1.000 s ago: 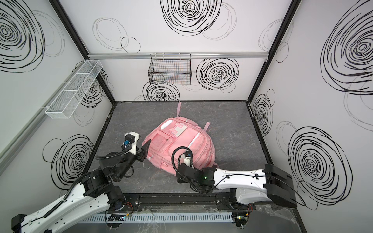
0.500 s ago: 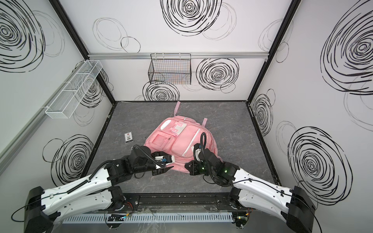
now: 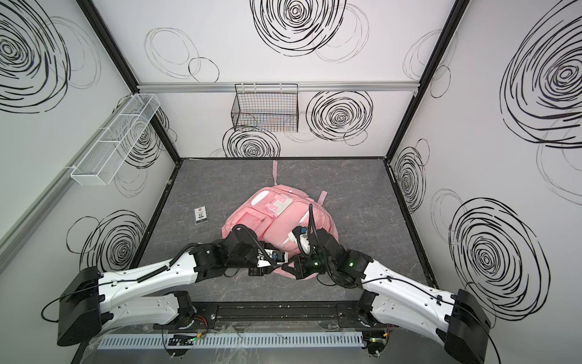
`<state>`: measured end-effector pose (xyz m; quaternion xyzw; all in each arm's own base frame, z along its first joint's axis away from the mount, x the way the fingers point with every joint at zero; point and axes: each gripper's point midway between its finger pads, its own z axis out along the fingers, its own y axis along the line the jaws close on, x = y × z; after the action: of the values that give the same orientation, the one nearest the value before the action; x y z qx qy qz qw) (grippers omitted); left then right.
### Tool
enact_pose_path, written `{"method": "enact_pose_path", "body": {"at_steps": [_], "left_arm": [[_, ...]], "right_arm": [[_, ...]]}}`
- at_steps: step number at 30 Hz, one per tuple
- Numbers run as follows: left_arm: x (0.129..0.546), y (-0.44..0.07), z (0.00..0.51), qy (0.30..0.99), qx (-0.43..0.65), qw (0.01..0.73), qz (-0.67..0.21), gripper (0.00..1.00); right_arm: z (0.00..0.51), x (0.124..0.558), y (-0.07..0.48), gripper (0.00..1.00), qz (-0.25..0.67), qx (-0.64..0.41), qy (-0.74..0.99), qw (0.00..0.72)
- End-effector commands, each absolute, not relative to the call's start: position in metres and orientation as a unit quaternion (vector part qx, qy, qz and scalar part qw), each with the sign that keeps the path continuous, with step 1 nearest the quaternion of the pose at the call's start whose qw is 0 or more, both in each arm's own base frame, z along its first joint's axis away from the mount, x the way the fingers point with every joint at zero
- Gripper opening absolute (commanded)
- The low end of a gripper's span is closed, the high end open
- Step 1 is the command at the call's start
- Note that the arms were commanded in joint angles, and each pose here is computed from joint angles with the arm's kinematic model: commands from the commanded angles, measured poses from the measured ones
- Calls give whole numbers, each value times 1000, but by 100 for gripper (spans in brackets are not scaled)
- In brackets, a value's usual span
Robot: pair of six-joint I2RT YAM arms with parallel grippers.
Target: Pack the student bag
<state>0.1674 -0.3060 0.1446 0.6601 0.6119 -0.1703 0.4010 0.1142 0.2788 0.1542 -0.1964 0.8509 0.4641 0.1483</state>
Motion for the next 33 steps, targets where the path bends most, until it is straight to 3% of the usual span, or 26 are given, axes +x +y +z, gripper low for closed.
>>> {"method": "enact_pose_path", "body": {"at_steps": [1,6,9,19,33], "left_arm": [[182,-308,163,593,644,454,-164,47],[181,-302,151,596,658,436,-151,26],[180,-298,144,598,666,424,-140,24],[188,-283,155,603,649,447,-121,1],[202,-258,168,607,618,494,-82,0]], "right_arm": [[189,104,292,0,516,-247,804,161],[191,108,291,0,508,-248,808,168],[193,112,289,0,502,-246,811,175],[179,140,261,0,401,-207,872,190],[160,135,217,0,316,-158,922,156]]}}
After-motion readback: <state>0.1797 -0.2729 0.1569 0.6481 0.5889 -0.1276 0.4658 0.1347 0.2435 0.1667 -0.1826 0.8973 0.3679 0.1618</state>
